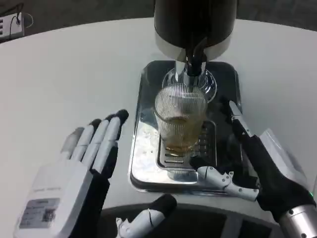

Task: Grasp the cup under the faucet to collect the drink, then remove the cup.

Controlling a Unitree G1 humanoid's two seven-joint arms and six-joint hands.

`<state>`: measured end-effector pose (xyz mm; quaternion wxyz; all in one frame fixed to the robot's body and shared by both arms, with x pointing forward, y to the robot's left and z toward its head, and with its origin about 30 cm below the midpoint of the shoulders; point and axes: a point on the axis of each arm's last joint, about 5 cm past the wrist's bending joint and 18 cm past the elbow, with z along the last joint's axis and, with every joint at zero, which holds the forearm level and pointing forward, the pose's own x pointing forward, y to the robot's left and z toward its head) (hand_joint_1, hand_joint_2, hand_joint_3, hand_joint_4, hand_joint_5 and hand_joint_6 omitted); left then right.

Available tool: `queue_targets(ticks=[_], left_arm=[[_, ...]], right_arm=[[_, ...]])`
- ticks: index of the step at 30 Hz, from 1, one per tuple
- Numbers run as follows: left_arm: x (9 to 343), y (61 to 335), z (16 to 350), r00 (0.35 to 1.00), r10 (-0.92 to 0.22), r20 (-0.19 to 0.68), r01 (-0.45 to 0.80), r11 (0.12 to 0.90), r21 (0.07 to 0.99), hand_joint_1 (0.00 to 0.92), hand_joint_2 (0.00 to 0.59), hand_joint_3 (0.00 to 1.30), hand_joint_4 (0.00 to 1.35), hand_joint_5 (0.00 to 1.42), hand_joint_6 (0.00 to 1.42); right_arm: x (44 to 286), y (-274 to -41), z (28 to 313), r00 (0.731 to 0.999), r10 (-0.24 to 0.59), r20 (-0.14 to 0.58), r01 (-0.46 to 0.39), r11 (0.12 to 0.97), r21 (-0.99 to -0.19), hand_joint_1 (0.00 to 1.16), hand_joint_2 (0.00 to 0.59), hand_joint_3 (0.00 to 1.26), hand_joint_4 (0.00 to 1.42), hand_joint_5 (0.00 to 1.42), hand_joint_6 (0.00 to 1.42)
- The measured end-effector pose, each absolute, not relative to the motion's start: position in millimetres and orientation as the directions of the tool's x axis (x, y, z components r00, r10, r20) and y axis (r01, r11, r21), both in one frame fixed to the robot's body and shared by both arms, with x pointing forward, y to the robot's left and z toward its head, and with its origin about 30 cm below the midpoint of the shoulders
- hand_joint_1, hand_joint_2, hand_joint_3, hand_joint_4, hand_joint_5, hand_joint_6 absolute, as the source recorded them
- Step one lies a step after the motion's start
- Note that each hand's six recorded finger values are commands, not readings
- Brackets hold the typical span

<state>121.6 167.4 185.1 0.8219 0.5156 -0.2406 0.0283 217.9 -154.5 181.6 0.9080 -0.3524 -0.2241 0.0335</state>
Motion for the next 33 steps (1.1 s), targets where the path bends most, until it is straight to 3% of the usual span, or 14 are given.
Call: queue_targets(ticks=[9, 33], left_arm=[[121, 167, 164, 0.93, -0.194, 0.313, -0.202, 0.442, 0.874, 0.0, 0.148, 0.0, 0.0, 0.0, 0.0], [124, 169, 156, 0.936, -0.205, 0.287, -0.183, 0.414, 0.892, 0.0, 0.15, 0.0, 0.0, 0.0, 0.0]], right_arm=[[226, -154, 184, 0.89, 0.21, 0.405, 0.113, 0.759, -0.642, 0.56, 0.256, 0.0, 0.05, 0.09, 0.22], [248, -139, 186, 0.87, 0.234, 0.434, 0.091, 0.789, -0.608, 0.57, 0.235, 0.0, 0.06, 0.1, 0.22]])
